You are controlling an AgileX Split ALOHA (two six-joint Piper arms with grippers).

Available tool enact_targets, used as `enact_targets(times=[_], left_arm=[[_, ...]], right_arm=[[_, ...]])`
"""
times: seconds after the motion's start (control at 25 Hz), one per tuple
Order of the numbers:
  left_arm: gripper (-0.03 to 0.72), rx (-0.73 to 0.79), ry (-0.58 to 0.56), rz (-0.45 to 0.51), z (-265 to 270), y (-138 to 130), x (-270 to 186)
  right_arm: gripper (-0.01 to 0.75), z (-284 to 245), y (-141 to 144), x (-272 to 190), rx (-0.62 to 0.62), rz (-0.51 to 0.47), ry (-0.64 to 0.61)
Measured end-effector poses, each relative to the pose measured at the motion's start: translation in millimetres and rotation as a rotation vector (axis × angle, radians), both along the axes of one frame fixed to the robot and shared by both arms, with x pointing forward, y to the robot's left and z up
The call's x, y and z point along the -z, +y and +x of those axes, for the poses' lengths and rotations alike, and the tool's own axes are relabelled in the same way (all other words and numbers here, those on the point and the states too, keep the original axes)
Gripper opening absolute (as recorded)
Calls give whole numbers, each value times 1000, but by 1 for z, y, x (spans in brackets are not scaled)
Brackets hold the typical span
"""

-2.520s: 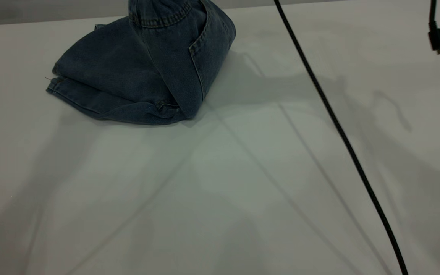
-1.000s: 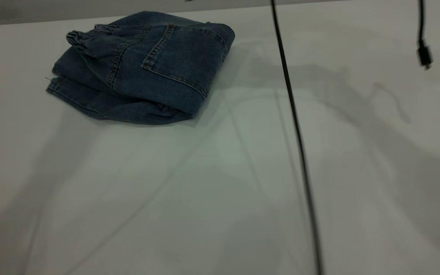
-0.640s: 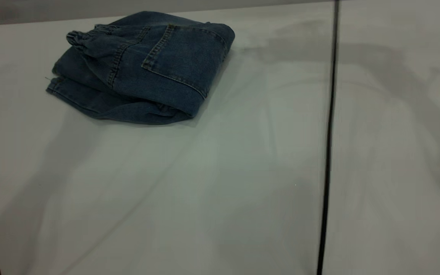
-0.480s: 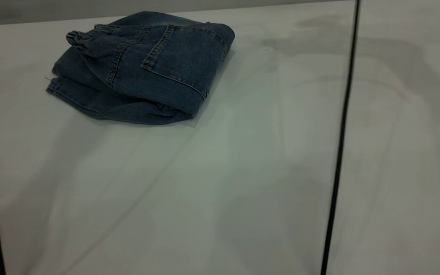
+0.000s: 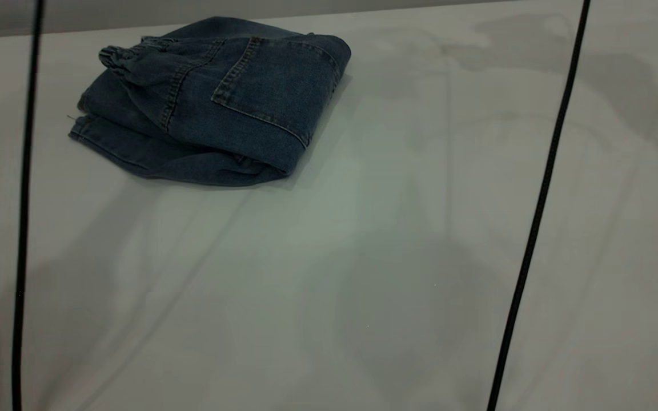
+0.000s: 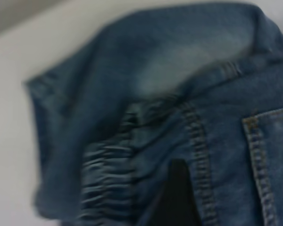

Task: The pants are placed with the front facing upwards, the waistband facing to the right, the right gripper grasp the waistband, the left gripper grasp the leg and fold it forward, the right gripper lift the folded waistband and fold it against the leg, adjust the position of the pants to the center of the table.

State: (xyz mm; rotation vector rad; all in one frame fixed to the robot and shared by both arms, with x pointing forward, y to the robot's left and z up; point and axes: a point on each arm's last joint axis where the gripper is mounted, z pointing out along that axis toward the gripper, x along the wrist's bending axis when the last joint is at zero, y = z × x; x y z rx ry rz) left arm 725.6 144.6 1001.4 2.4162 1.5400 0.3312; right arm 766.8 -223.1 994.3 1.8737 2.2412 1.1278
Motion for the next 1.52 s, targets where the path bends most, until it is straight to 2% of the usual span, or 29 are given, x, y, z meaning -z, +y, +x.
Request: enact_targets(times=[0.32,0.6,1.0,1.16,1.36,1.52], left_arm=[[536,-1,133,29,2,-2,59],[536,-1,252,68,-12,3,91],[536,35,354,156,-21,11,137],[536,35,374,155,-22,10,147],[536,30,398,101,-24,5,148],[536,68,418,90,-31,-11,149]], right_arm=[[586,0,0,0,1,2,-6],[586,1,0,0,2,4,-6],[586,0,0,0,-3,4,0],[586,-1,0,0,-12,1,2],[586,0,0,0,-8,2,0],[586,0,0,0,-6,2,-3]])
